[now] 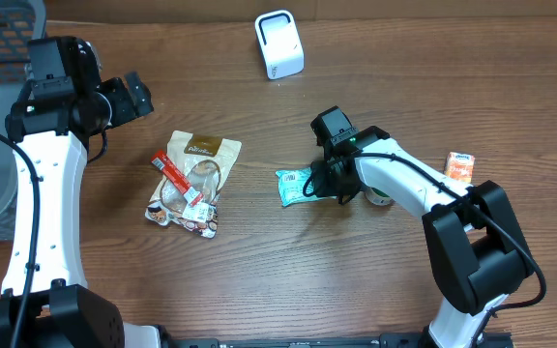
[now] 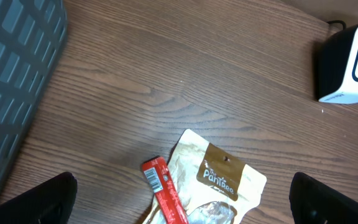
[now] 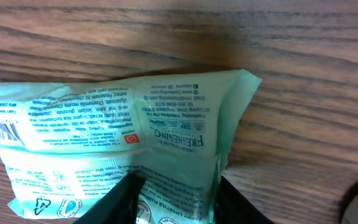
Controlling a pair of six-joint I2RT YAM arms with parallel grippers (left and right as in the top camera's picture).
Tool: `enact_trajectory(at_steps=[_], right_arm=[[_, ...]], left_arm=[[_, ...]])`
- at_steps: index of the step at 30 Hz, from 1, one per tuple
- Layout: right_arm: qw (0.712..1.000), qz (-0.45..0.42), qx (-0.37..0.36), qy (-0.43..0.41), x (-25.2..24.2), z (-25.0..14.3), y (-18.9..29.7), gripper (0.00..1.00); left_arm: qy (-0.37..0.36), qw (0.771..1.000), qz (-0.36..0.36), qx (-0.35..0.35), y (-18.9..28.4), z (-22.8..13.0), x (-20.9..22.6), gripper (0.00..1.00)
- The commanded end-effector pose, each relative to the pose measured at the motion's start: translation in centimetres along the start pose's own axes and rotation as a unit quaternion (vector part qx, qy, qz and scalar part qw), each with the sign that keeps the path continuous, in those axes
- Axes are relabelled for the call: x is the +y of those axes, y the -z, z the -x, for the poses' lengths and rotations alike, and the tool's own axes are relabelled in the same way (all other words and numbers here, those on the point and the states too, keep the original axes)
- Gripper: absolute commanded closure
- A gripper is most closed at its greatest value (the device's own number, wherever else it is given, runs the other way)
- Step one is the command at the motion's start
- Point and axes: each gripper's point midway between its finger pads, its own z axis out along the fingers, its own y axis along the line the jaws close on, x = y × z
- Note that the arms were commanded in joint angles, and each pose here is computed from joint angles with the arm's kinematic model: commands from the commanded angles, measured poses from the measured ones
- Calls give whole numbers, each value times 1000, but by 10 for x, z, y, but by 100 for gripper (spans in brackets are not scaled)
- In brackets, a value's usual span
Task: Scan the item barcode
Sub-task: 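Lift the wipes pack with the right gripper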
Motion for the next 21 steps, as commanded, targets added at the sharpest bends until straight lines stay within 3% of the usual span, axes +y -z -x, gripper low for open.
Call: enact_trajectory(at_steps=[1,5,6,7,8,15,21], right_arm=[[999,-8,40,-4,-7,-20,-19,76],[999,2,46,-4,-4,-23,-18,79],[999,2,46,-4,-4,-23,-18,83],[999,2,46,-4,-4,-23,-18,95],[999,2,46,-5,-4,-22,-18,96],[1000,23,-8,1,6,-2,10,96],[992,61,-108,25,20,20,84,96]], left_arm=[[6,1000,-8,-16,10,10,-4,0],[6,1000,-8,-16,10,10,-4,0],[6,1000,-8,-16,10,10,-4,0],[6,1000,-8,-16,10,10,-4,0],[6,1000,-8,-16,10,10,-4,0],[6,1000,-8,-16,10,10,-4,0],[6,1000,-8,-16,10,10,-4,0]])
